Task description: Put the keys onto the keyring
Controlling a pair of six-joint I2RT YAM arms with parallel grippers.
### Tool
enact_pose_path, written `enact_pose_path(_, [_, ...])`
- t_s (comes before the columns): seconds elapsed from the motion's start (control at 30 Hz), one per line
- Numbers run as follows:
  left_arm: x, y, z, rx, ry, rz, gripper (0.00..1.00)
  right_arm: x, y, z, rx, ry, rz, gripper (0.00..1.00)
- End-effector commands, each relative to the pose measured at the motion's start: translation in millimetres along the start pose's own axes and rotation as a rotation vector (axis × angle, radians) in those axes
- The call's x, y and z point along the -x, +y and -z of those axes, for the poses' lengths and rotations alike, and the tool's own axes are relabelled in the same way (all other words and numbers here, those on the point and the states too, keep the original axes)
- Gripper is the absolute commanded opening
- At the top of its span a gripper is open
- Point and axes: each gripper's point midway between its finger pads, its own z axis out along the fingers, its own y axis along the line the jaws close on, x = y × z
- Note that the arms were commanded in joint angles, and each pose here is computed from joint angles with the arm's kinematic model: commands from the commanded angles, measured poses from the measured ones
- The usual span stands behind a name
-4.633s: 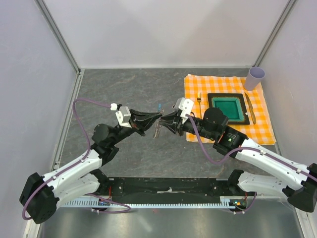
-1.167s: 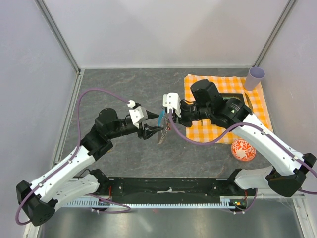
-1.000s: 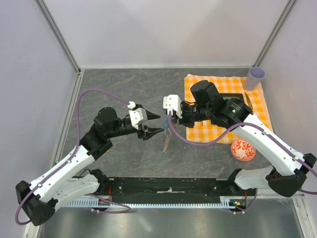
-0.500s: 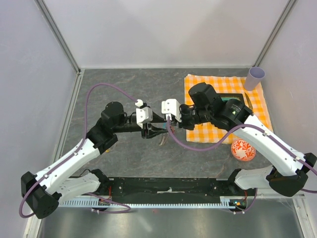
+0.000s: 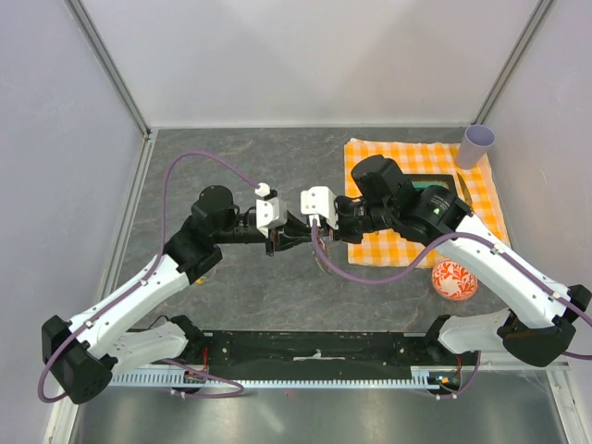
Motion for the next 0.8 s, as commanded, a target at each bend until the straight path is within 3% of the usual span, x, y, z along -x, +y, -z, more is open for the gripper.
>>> enact_pose_path(0.0, [23.4,-3.0,0.3,-0.035,-0.037,-0.060,0.21,19.3,-7.3,9.9,-0.038,-0.064,0.048,0.00])
enact_pose_path(0.17, [21.8,-3.6,-1.1,-0.049,-0.024,-0.048,0.11,18.5,-5.9,8.9,-0.031,-0.061,0.049,0.00])
enact_pose_path(0.23, [21.0,-3.8,-1.4,-0.051,-0.020,-0.042,0.02,18.3,-5.5,8.8,-0.030,-0.060,0.050,0.00])
enact_pose_path(0.47, [14.6,-5.5,-2.5,-0.069,0.016,-0.005,0.02,18.7,-5.6,10.0,-0.035,-0.061,0.054,0.00])
enact_pose_path(0.6, [9.3,-3.8,-2.6,-0.062,0.046,0.017,0.14,20.7,-5.6,11.5,-0.038,-0.069,0.057,0.00])
enact_pose_path(0.77, [7.9,-4.0,-3.1,-0.066,0.057,0.024,0.15,21.0,-4.3,9.7,-0.029,-0.072,0.057,0.00])
